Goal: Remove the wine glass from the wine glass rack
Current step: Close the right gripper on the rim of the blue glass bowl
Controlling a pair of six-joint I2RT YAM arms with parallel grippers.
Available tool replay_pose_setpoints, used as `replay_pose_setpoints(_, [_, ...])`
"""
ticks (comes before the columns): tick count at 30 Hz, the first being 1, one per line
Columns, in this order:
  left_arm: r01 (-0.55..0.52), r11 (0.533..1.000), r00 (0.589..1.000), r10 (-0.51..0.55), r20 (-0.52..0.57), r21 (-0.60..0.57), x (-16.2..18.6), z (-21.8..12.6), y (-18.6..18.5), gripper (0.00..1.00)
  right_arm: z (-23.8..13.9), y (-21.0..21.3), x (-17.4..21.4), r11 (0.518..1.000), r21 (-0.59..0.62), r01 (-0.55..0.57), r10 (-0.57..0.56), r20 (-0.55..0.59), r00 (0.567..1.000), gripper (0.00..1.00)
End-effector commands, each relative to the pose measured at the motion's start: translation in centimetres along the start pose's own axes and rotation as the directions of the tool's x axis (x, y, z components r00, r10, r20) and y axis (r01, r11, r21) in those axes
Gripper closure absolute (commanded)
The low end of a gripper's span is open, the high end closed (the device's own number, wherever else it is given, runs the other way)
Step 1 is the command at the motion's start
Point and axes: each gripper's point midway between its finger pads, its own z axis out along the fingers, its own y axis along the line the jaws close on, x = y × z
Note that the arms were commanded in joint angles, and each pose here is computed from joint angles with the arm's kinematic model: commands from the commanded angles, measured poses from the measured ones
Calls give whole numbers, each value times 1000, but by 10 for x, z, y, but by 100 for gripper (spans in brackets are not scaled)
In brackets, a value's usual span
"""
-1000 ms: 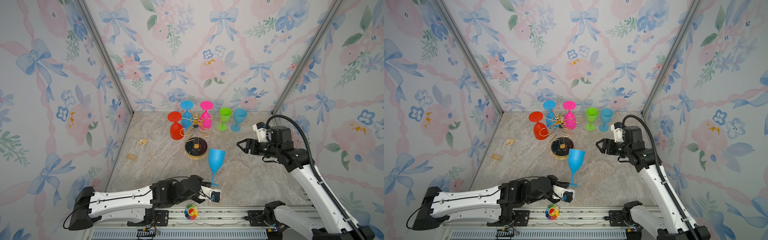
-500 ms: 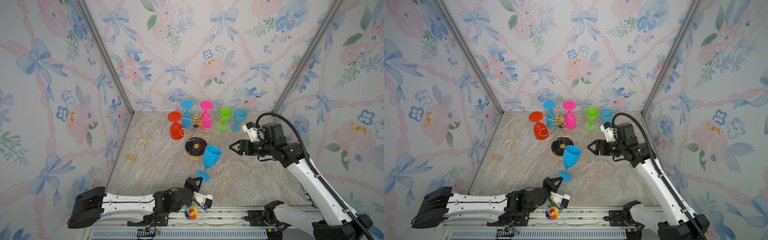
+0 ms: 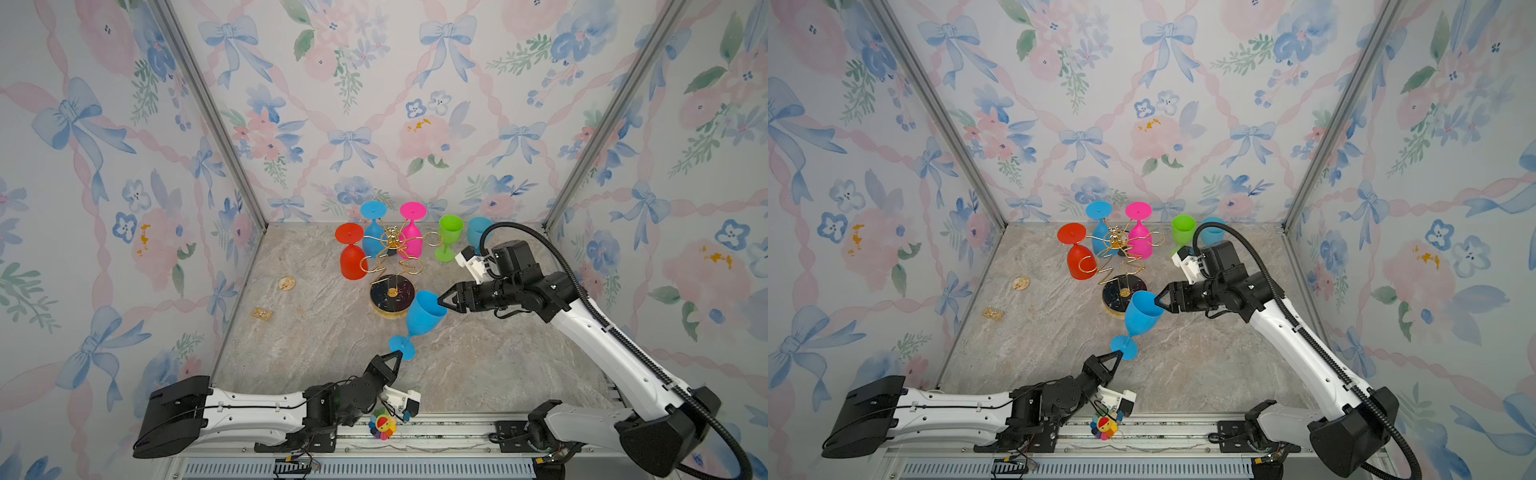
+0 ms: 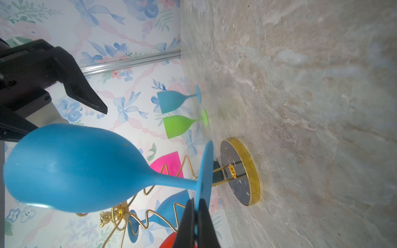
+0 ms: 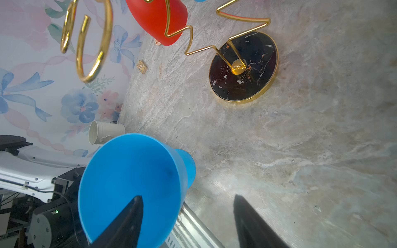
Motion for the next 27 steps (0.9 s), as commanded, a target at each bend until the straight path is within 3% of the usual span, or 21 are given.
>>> replay_pose_setpoints(1, [-19,999,1000,19,-17,-33,3,-2,7,100,-5,13,-3,999,-23,31,-31,-6,999,34])
replay_pose_setpoints(27, [-67,997,997,65,-45,-39,8,-2,7,100,12,19,11,997,-65,42,-47,-87,995,75])
